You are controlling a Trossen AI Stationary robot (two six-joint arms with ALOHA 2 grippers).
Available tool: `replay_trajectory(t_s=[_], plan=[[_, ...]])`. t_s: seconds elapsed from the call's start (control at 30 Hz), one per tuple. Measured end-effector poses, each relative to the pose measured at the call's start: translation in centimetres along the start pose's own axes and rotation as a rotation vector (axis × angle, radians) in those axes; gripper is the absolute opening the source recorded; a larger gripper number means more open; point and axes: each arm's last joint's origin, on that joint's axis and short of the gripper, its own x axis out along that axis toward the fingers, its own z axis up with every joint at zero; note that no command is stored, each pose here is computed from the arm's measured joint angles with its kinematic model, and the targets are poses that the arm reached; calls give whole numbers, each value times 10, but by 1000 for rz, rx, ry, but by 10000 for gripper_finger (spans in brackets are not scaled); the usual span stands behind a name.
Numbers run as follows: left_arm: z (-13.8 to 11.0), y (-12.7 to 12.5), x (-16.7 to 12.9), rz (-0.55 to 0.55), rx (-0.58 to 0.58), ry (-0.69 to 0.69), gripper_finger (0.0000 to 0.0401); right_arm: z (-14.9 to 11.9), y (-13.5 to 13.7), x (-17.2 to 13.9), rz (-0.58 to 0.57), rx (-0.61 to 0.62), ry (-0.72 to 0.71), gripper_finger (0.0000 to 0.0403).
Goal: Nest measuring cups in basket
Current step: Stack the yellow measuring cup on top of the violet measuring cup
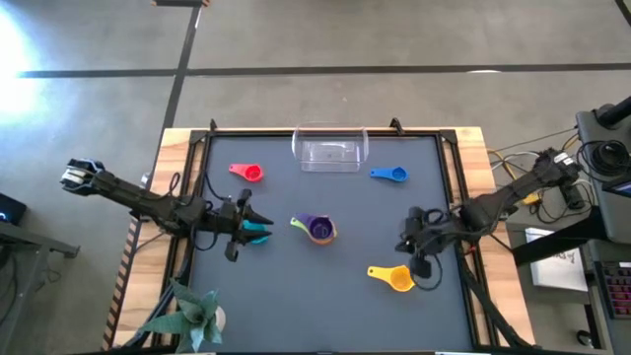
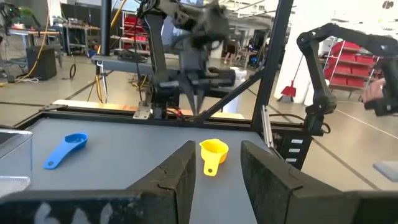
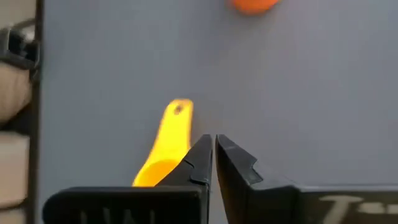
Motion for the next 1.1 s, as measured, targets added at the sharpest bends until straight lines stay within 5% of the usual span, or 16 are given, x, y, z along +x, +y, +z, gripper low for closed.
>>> replay_trajectory(t_s=[0.37, 0.6, 0.9, 1.1], plan=[[0, 0, 2, -7, -31, 6, 109, -25, 14, 37, -141, 123, 296, 123], [1, -1, 2, -9, -40, -8, 109, -29, 17, 50, -166, 220, 360, 163], [1, -1, 2, -14, -62, -12, 109, -33, 18, 68, -220, 236, 392, 136], [2, -2, 2, -59, -66, -8, 109, -37, 17, 79, -258, 215, 427, 65]])
